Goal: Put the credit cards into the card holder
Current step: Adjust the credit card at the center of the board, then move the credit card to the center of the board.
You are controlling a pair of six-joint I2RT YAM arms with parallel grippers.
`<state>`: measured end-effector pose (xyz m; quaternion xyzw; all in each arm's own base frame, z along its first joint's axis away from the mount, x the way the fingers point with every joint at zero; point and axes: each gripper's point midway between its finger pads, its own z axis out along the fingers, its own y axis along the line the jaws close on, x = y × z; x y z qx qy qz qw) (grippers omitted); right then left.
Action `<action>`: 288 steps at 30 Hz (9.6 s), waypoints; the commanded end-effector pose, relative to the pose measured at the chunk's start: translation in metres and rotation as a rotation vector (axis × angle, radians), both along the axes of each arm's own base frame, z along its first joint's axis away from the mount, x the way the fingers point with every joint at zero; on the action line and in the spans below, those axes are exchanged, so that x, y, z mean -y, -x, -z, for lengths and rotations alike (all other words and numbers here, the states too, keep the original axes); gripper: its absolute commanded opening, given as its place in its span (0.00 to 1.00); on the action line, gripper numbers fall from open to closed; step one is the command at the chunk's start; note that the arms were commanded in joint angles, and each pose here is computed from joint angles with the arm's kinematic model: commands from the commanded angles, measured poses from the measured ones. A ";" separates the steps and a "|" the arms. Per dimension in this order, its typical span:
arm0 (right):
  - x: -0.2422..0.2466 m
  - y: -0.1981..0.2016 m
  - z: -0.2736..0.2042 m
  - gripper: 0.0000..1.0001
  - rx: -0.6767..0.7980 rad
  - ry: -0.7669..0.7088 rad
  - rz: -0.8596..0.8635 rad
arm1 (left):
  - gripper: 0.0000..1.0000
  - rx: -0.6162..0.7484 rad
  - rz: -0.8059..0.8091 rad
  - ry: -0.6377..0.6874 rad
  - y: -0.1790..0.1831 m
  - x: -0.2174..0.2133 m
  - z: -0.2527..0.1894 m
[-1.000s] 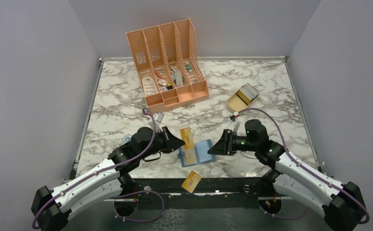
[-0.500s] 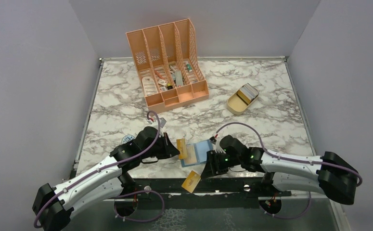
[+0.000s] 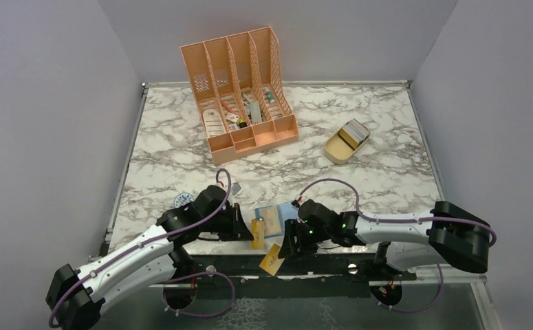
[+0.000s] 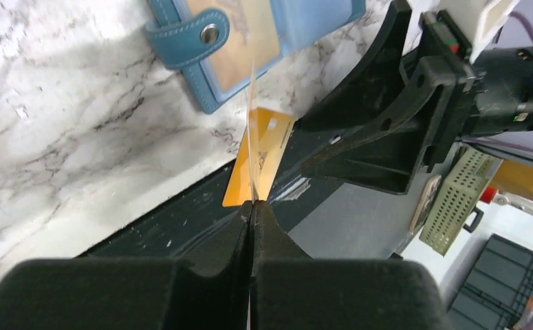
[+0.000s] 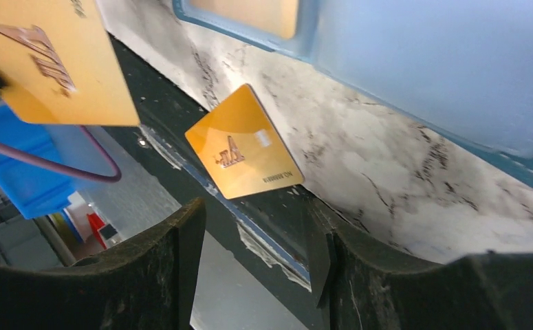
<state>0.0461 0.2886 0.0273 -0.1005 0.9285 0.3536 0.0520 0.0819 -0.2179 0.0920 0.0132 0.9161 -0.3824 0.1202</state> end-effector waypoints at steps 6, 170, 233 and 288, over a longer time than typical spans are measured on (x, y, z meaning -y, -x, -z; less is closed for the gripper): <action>-0.014 -0.007 0.016 0.56 -0.044 0.042 0.141 | 0.00 -0.152 0.052 -0.025 0.026 -0.005 0.019; -0.043 -0.006 0.009 0.55 0.116 -0.141 -0.098 | 0.00 -0.254 0.024 0.093 0.029 0.026 0.032; -0.039 -0.002 0.006 0.60 0.159 -0.087 -0.101 | 0.00 -0.139 -0.002 0.133 0.013 0.056 0.016; -0.033 -0.073 -0.009 0.53 0.480 0.019 0.122 | 0.00 0.171 0.065 0.202 -0.010 0.069 -0.016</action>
